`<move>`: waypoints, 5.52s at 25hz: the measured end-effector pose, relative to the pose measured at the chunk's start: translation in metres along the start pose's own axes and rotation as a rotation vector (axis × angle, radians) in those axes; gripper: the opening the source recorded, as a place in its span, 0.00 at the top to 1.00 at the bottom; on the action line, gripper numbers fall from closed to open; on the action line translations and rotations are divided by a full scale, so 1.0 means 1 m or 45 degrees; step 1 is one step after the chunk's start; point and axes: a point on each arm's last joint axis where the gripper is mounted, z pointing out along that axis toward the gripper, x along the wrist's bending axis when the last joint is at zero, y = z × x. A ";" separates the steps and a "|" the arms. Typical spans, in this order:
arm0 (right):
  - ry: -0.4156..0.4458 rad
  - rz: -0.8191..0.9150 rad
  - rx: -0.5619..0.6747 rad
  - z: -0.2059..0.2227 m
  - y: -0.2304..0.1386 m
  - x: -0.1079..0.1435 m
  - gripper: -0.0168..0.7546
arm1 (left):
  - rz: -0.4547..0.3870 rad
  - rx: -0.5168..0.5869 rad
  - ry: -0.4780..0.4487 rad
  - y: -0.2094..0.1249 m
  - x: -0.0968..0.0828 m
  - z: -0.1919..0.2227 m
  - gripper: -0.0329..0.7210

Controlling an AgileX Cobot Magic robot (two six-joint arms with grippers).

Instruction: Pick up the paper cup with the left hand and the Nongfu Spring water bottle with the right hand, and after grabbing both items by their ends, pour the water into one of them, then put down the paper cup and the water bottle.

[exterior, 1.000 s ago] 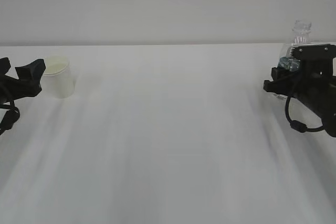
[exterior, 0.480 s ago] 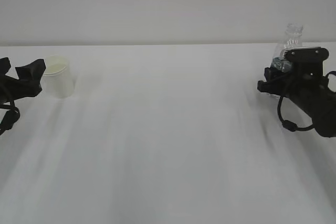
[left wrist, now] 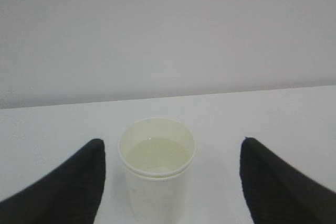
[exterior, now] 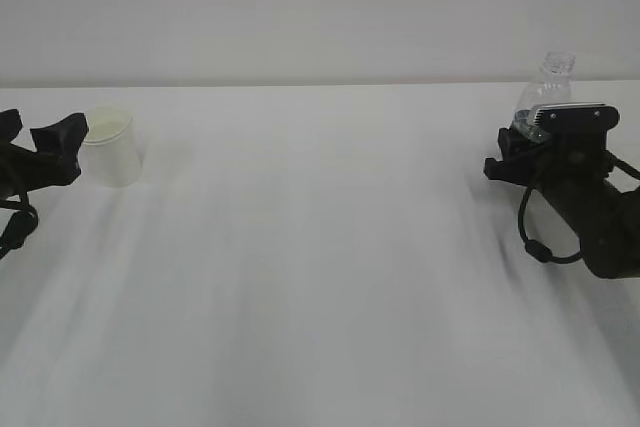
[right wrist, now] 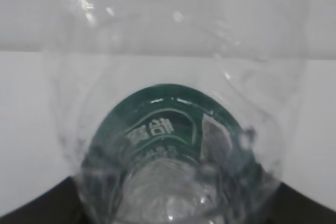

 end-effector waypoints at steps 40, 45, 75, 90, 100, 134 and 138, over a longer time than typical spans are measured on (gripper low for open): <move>0.099 -0.042 -0.054 -0.030 0.011 0.008 0.21 | 0.064 0.001 -0.019 0.000 -0.001 0.000 0.22; 0.099 -0.042 -0.046 -0.044 0.019 0.007 0.21 | 0.074 0.000 -0.019 0.000 -0.001 0.000 0.22; 0.083 -0.058 -0.243 -0.142 0.098 0.005 0.21 | 0.132 -0.224 0.026 0.093 -0.003 -0.052 0.22; 0.051 -0.099 -0.403 -0.196 0.160 0.001 0.21 | 0.144 -0.363 0.032 0.148 -0.007 -0.112 0.23; 0.018 -0.125 -0.416 -0.236 0.189 -0.002 0.21 | 0.163 -0.377 0.030 0.163 -0.009 -0.147 0.23; -0.090 -0.189 -0.169 -0.349 0.193 -0.008 0.21 | 0.164 -0.136 0.046 0.183 -0.010 -0.233 0.24; -0.102 -0.186 -0.132 -0.359 0.189 -0.008 0.21 | 0.157 -0.057 0.045 0.180 -0.010 -0.238 0.24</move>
